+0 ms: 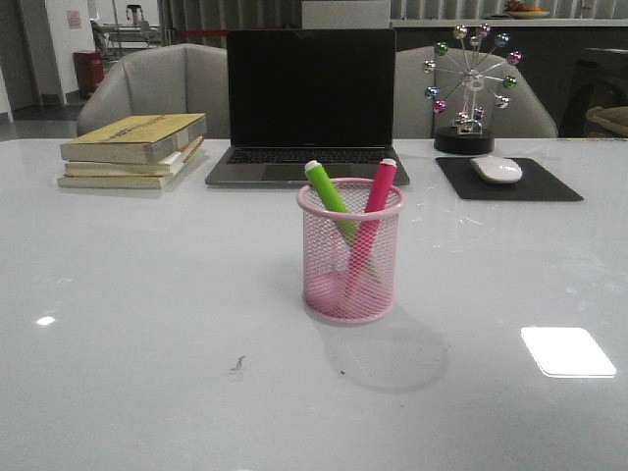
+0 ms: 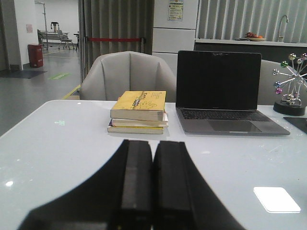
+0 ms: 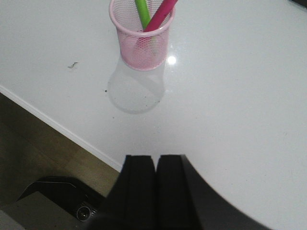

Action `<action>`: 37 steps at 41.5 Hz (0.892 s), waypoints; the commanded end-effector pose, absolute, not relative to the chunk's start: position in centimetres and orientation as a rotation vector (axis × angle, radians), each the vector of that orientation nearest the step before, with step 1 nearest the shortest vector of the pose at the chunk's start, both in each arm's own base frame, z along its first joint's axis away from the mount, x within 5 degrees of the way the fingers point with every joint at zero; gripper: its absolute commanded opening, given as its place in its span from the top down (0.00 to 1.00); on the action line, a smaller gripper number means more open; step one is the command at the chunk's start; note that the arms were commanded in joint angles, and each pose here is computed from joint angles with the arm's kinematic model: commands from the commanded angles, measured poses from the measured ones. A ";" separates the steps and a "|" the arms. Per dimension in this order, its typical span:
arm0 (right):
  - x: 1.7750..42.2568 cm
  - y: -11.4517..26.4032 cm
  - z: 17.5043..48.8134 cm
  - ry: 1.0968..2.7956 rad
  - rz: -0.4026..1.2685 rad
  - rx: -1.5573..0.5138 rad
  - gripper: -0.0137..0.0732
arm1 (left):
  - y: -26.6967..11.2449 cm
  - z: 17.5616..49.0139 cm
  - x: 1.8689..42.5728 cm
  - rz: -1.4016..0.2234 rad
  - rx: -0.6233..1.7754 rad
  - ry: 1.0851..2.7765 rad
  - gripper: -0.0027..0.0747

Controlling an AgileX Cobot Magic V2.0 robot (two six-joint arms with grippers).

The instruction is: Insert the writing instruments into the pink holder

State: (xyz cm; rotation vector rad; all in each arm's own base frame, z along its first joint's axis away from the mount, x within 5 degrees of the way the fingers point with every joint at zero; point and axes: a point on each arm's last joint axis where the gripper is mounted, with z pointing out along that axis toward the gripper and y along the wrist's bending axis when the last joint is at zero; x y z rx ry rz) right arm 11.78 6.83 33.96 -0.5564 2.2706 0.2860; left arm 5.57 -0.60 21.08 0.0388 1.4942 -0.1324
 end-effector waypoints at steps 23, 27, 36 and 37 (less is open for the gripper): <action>12.0 6.8 35.3 2.178 0.290 -0.542 0.78 | -0.6 21.9 5.3 -0.153 0.023 1.385 0.85; 12.0 6.8 35.3 2.178 0.290 -0.542 0.78 | -0.6 21.9 5.3 -0.153 0.023 1.385 0.85; 11.1 5.1 35.5 2.113 0.228 -0.478 0.78 | -0.6 21.9 5.3 -0.153 0.023 1.385 0.85; 10.9 4.8 35.4 2.091 0.222 -0.459 0.78 | -0.6 21.9 5.3 -0.153 0.023 1.385 0.85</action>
